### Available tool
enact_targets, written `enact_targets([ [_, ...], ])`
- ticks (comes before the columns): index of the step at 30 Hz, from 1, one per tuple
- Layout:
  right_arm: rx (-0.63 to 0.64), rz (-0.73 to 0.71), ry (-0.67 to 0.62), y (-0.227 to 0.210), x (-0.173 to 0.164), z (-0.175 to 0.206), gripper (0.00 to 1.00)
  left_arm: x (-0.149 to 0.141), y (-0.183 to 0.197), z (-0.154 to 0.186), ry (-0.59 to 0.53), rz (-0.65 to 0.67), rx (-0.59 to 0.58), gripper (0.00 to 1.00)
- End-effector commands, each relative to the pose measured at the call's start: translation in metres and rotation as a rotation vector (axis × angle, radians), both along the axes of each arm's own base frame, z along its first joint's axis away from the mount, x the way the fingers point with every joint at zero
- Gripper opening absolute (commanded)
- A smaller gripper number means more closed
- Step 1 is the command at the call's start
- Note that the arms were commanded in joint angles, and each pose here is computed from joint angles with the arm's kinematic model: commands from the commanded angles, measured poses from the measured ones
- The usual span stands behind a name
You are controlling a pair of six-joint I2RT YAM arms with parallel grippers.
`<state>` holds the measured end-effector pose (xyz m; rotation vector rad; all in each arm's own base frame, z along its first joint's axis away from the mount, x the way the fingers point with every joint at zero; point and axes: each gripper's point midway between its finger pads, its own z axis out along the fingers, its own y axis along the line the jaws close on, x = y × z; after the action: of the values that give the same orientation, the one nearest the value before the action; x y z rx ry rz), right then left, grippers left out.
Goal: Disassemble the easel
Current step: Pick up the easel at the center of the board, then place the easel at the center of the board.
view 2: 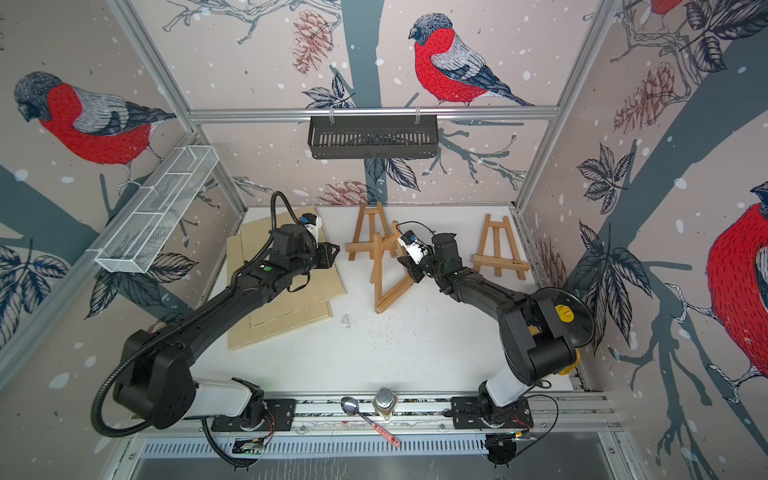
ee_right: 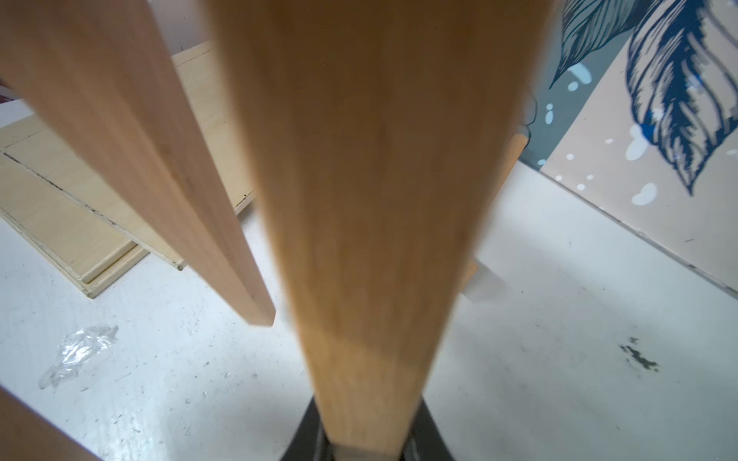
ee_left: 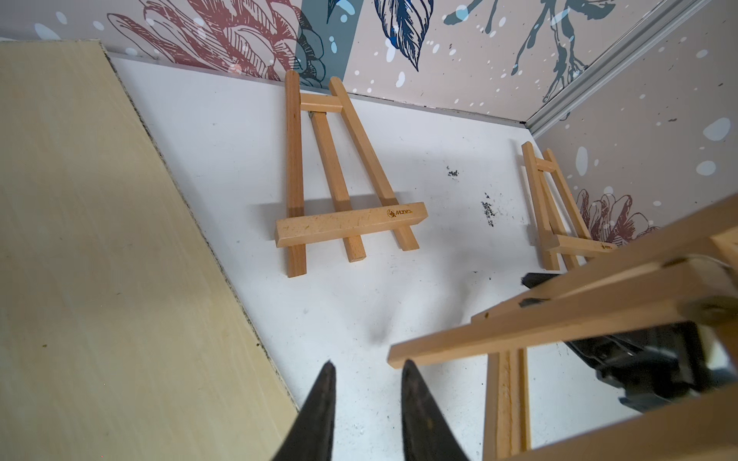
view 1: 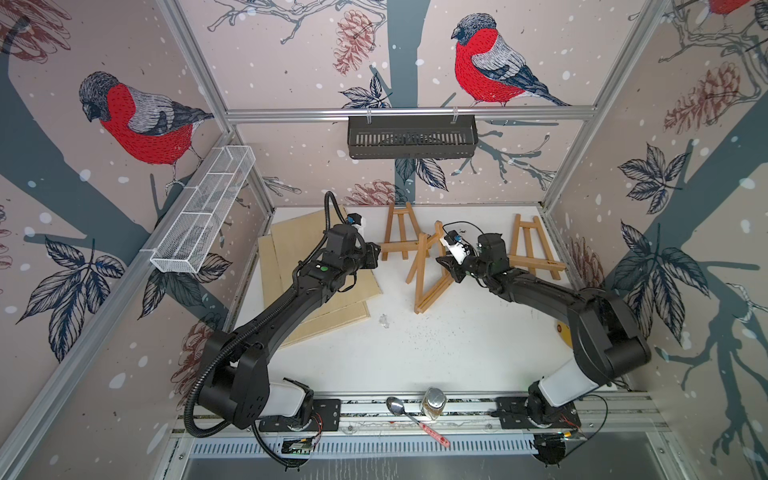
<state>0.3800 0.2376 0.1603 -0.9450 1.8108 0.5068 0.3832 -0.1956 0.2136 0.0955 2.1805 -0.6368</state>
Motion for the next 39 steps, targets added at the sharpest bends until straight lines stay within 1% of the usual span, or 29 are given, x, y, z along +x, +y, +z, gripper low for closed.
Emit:
enact_targets([
  [1, 0.018, -0.156, -0.042, -0.017, 0.003, 0.032, 0.15, 0.002, 0.000, 0.006, -0.025, -0.007, 0.007, 0.29],
  [5, 0.039, -0.312, -0.040, -0.050, -0.014, 0.072, 0.15, 0.001, -0.001, 0.009, -0.029, -0.011, 0.001, 0.29],
  [9, 0.031, -0.572, 0.014, -0.102, -0.026, 0.098, 0.17, -0.001, 0.003, 0.015, -0.043, 0.010, -0.002, 0.29],
  [11, 0.018, -0.694, 0.051, -0.130, -0.033, 0.101, 0.18, -0.002, 0.008, 0.020, -0.063, 0.032, -0.004, 0.29],
  [12, 0.012, -0.747, 0.064, -0.143, -0.035, 0.102, 0.18, -0.002, 0.009, 0.029, -0.091, 0.038, -0.013, 0.29],
  [13, 0.013, -0.782, 0.074, -0.153, -0.038, 0.103, 0.18, -0.006, 0.011, 0.025, -0.093, 0.040, -0.012, 0.29],
  [15, 0.016, -0.836, 0.098, -0.169, -0.040, 0.101, 0.17, -0.010, 0.014, 0.033, -0.129, 0.041, -0.020, 0.31],
  [17, 0.006, -0.872, 0.124, -0.181, -0.039, 0.096, 0.17, -0.014, 0.017, 0.041, -0.157, 0.046, -0.024, 0.35],
  [19, -0.020, -0.893, 0.163, -0.188, -0.036, 0.087, 0.17, -0.018, 0.019, 0.047, -0.185, 0.033, -0.013, 0.36],
  [24, -0.079, -0.856, 0.246, -0.186, -0.015, 0.057, 0.17, -0.026, 0.028, 0.050, -0.186, 0.053, 0.020, 0.36],
  [31, -0.218, -0.840, 0.375, -0.185, 0.030, 0.011, 0.17, -0.032, 0.032, 0.045, -0.180, 0.057, 0.028, 0.36],
  [34, -0.255, -0.834, 0.394, -0.183, 0.056, -0.002, 0.17, -0.033, 0.032, 0.044, -0.188, 0.054, 0.033, 0.36],
  [39, -0.332, -0.884, 0.409, -0.194, 0.093, -0.026, 0.17, -0.032, 0.034, 0.040, -0.181, 0.058, 0.046, 0.36],
])
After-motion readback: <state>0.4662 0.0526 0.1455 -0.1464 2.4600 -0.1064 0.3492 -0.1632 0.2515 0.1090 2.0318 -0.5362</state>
